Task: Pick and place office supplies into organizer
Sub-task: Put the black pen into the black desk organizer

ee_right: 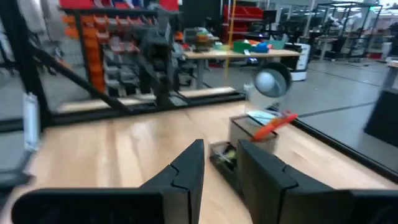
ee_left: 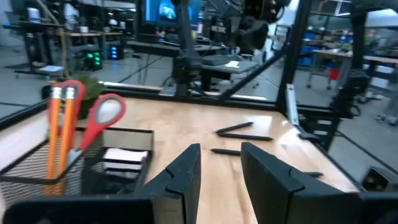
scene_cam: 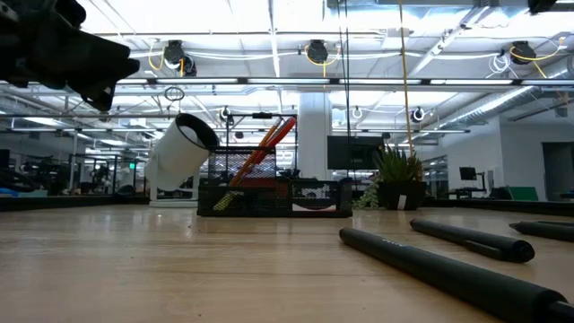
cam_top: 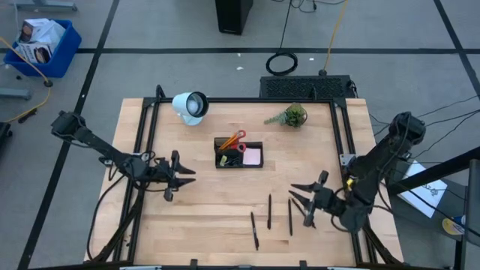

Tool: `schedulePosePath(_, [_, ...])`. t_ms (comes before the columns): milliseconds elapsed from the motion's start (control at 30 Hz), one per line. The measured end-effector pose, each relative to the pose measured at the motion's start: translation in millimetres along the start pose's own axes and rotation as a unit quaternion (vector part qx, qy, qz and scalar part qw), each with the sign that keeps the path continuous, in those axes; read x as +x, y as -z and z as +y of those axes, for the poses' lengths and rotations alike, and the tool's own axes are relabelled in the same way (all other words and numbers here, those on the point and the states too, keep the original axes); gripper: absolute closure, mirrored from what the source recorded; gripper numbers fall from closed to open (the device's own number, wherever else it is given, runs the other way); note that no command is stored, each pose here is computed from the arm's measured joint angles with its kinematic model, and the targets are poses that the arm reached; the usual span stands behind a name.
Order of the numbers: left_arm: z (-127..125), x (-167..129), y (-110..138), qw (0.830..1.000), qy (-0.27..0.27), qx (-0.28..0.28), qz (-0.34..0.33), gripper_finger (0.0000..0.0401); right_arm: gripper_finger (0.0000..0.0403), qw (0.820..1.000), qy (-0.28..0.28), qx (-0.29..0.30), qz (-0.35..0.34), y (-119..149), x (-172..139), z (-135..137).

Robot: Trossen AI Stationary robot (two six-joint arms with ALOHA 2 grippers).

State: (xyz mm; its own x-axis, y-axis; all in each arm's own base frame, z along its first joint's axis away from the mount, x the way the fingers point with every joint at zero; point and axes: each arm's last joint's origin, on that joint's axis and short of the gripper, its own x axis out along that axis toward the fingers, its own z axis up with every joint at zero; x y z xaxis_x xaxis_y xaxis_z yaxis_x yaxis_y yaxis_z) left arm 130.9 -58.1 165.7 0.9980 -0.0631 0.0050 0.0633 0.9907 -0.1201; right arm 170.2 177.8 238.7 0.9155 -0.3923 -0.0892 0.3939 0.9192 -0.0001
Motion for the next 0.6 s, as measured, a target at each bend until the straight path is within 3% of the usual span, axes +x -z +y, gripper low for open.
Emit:
schedulePosePath(267, [-1,0,1,1.0,0.014,0.003,0.003,0.0284,0.0352,1.0,-0.026,0.006,-0.007,-12,-3,49])
schedulePosePath(433, [0,0,0,1.0,0.009,0.005,0.002,0.0284,0.0386,0.997,-0.02,-0.073,-0.012,-16,10,93])
schedulePosePath(600, [0,0,0,1.0,-0.003,0.004,0.001,0.0284,0.0401,0.993,-0.002,-0.117,-0.007,-3,13,98])
